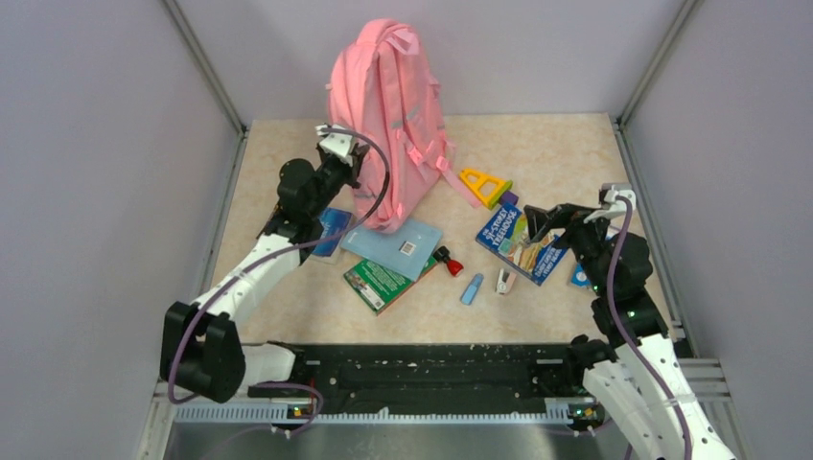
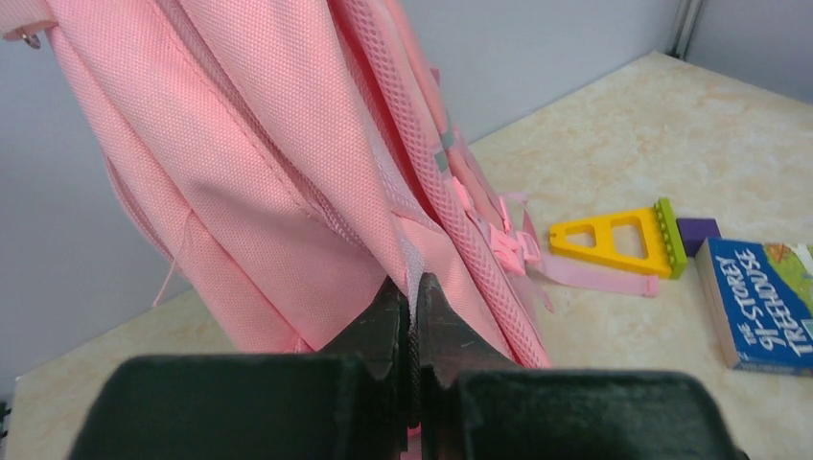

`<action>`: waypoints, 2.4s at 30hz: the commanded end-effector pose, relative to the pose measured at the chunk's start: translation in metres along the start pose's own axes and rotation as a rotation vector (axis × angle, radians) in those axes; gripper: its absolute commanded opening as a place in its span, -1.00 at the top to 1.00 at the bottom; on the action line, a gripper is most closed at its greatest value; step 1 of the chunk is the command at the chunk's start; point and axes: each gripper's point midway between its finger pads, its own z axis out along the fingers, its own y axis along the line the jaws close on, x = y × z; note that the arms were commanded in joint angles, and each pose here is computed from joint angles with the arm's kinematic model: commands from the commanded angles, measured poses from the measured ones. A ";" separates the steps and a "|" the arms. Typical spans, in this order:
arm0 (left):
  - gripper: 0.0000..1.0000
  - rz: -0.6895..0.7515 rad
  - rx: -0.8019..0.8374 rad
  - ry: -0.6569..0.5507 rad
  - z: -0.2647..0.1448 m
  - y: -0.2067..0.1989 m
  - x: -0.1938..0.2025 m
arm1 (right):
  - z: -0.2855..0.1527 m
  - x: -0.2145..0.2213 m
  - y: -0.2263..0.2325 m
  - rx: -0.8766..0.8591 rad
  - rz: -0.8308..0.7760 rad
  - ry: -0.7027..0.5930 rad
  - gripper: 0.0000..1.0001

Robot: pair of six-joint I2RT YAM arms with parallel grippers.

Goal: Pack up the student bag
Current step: Move the book to the center of the board.

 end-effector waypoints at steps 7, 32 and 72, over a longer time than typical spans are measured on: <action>1.00 0.167 0.047 -0.236 -0.083 -0.024 -0.071 | 0.001 -0.013 0.004 0.018 0.147 -0.038 -0.97; 1.00 -0.107 0.146 0.031 -0.140 -0.082 0.069 | -0.020 -0.055 -0.016 0.154 0.091 -0.163 -0.97; -0.34 -0.892 -0.217 0.337 -0.158 -0.097 0.138 | -0.004 0.057 -0.014 0.055 0.150 0.119 -0.96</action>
